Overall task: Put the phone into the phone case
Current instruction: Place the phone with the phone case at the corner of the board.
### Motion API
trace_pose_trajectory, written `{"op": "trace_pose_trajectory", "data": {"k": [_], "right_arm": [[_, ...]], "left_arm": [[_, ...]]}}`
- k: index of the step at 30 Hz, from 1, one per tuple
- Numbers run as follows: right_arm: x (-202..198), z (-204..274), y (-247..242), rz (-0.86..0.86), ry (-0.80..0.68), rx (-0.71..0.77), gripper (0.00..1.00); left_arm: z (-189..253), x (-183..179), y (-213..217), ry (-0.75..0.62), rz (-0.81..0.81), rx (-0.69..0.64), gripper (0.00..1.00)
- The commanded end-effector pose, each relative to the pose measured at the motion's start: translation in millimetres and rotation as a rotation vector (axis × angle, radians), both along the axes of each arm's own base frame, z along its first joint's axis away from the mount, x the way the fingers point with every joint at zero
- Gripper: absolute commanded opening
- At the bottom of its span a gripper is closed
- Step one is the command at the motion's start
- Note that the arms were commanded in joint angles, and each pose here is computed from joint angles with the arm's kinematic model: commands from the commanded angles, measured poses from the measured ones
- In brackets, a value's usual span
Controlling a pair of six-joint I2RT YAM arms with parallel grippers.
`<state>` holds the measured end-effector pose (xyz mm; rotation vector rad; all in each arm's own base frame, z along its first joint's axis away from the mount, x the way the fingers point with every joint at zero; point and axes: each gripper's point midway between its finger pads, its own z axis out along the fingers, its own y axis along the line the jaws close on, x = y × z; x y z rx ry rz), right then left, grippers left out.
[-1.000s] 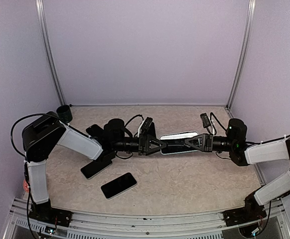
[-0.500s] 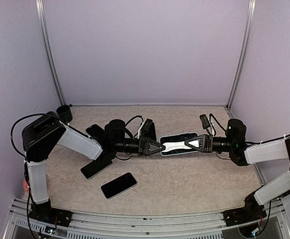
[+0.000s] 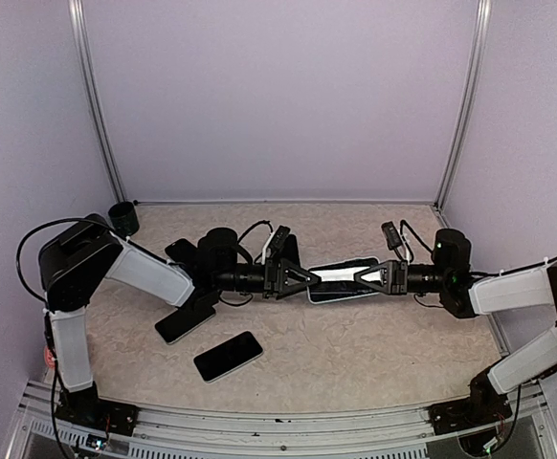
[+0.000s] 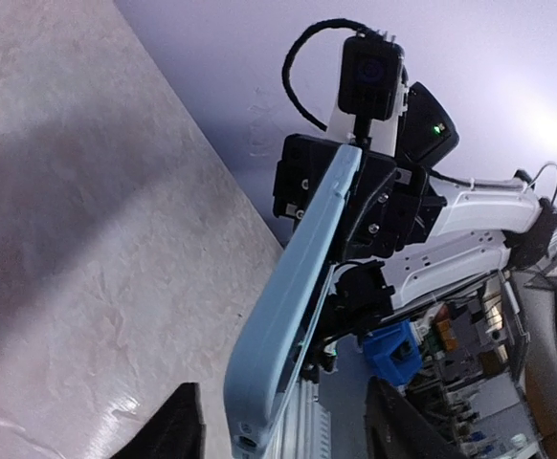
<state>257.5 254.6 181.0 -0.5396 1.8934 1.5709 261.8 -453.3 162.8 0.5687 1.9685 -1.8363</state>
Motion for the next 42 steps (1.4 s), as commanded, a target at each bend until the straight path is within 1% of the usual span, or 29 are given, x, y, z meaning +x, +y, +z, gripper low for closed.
{"op": "trace_pose_trajectory", "data": {"k": [1, 2, 4, 5, 6, 10, 16, 20, 22, 24, 26, 27, 28, 32, 33, 35, 37, 39, 42], "right_arm": [[1, 19, 4, 0.025, -0.079, -0.001, 0.0], [2, 18, 4, 0.026, -0.077, -0.007, 0.0], [1, 18, 4, 0.029, -0.073, -0.017, 0.0], [1, 17, 4, 0.031, -0.069, -0.019, 0.0], [1, 17, 4, 0.031, -0.066, -0.021, 0.0], [3, 15, 5, 0.029, -0.046, -0.034, 0.0], [5, 17, 6, 0.035, -0.033, -0.034, 0.0], [5, 16, 6, 0.032, -0.028, -0.042, 0.0], [5, 15, 5, 0.03, -0.028, -0.044, 0.0], [6, 14, 5, 0.028, -0.027, -0.048, 0.0], [6, 12, 5, 0.026, -0.023, -0.051, 0.0], [6, 11, 5, 0.024, -0.021, -0.052, 0.0], [6, 11, 5, 0.023, -0.018, -0.053, 0.0], [8, 9, 5, 0.017, -0.002, -0.059, 0.0], [7, 8, 5, 0.017, 0.001, -0.061, 0.0], [9, 7, 5, 0.012, 0.009, -0.069, 0.0], [10, 5, 5, 0.006, 0.02, -0.084, 0.0], [10, 4, 6, 0.008, 0.027, -0.089, 0.0], [9, 4, 8, 0.013, 0.032, -0.094, 0.0]], "left_arm": [[14, 22, 19, -0.081, 0.103, 0.035, 0.72], [9, 27, 24, -0.098, 0.133, 0.087, 0.78], [6, 37, 32, -0.179, 0.198, 0.183, 0.9], [12, 41, 36, -0.233, 0.225, 0.215, 0.95], [13, 46, 39, -0.271, 0.254, 0.257, 0.98], [26, 60, 51, -0.413, 0.358, 0.37, 0.99], [32, 77, 56, -0.611, 0.495, 0.601, 0.99], [39, 75, 54, -0.724, 0.575, 0.687, 0.99], [43, 75, 54, -0.72, 0.602, 0.689, 0.99], [47, 78, 57, -0.665, 0.624, 0.657, 0.99], [52, 79, 58, -0.637, 0.606, 0.606, 0.99], [55, 75, 54, -0.645, 0.573, 0.577, 0.99], [58, 69, 50, -0.676, 0.541, 0.551, 0.99], [76, 20, 35, -0.974, 0.436, 0.421, 0.99], [83, 12, 35, -1.02, 0.425, 0.399, 0.99], [86, 4, 30, -1.062, 0.371, 0.398, 0.99], [80, -4, 18, -1.098, 0.297, 0.412, 0.99], [73, -17, 7, -1.163, 0.229, 0.422, 0.99], [67, -29, -4, -1.245, 0.173, 0.427, 0.99]]}}
